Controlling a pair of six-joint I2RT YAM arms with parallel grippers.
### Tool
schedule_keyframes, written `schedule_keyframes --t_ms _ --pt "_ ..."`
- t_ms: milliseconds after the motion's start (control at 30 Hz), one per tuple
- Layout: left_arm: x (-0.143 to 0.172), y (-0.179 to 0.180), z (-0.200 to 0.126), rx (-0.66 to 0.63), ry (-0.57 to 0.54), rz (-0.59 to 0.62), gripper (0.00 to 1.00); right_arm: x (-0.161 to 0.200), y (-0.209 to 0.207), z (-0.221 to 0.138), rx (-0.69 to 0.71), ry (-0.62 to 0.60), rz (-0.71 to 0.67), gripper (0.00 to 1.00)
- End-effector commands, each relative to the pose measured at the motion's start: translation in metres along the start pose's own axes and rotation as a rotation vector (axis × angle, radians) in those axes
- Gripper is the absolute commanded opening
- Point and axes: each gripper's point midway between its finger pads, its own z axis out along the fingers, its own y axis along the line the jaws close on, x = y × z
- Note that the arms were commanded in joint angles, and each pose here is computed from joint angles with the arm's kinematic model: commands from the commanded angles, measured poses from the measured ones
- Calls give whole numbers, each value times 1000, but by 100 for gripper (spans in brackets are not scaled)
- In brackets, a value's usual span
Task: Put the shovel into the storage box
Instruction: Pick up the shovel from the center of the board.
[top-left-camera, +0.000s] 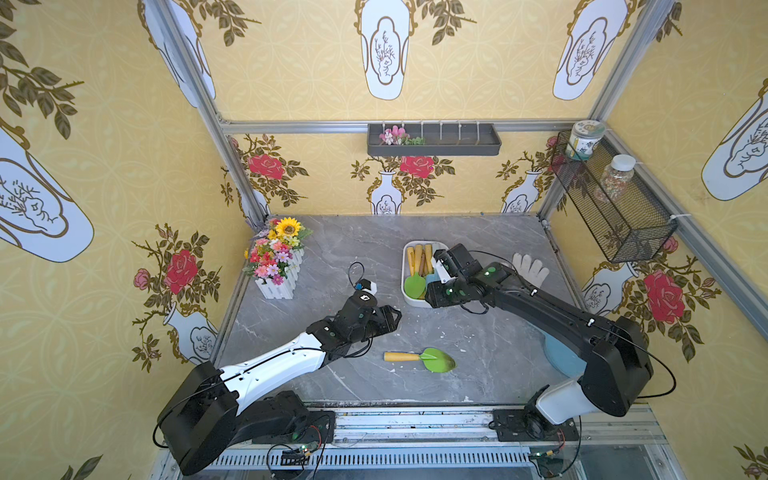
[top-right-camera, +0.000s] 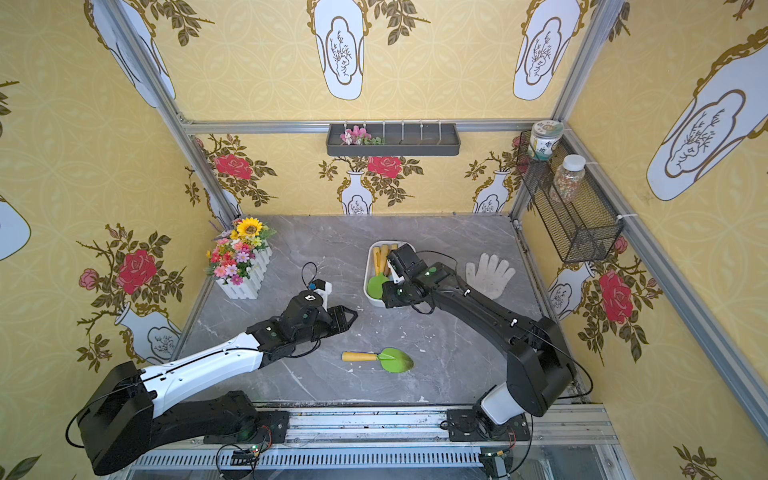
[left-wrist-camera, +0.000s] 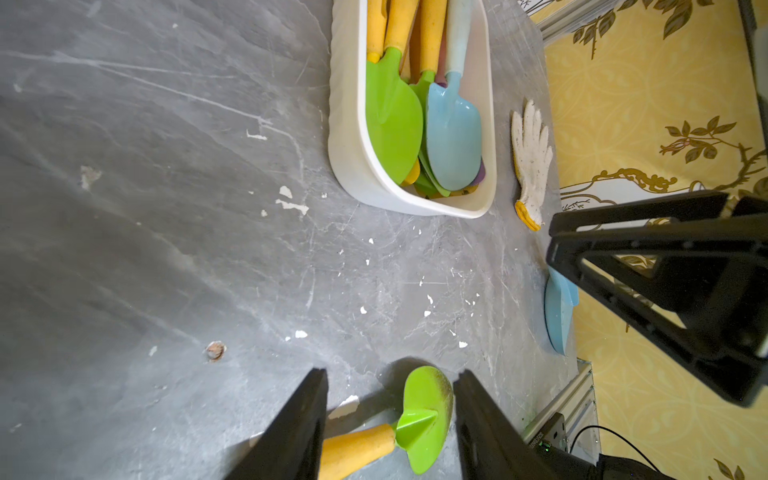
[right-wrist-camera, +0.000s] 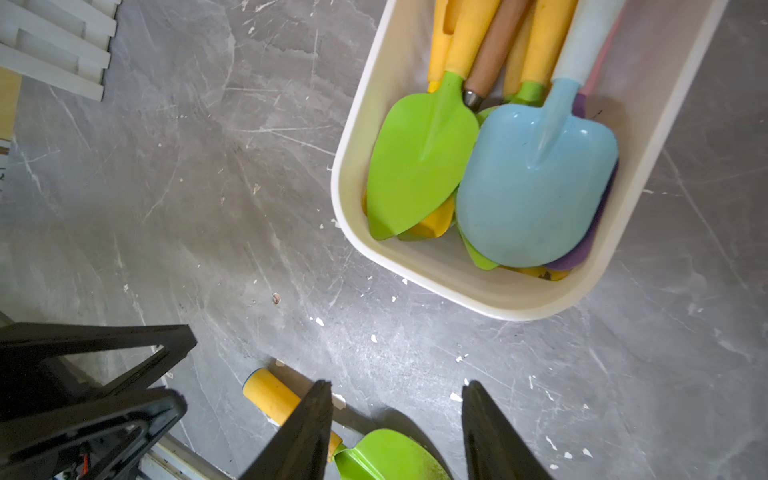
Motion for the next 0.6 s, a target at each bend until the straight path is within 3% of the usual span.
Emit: schedule_keyframes --t_ms 0,267,567 --pt "9 -1 0 19 40 14 54 0 3 0 -20 -17 -10 54" --pt "37 -6 5 -6 127 115 53 16 -7 -3 -33 -14 49 55" --pt "69 8 5 -91 217 -125 53 23 -21 -6 -15 -32 107 56"
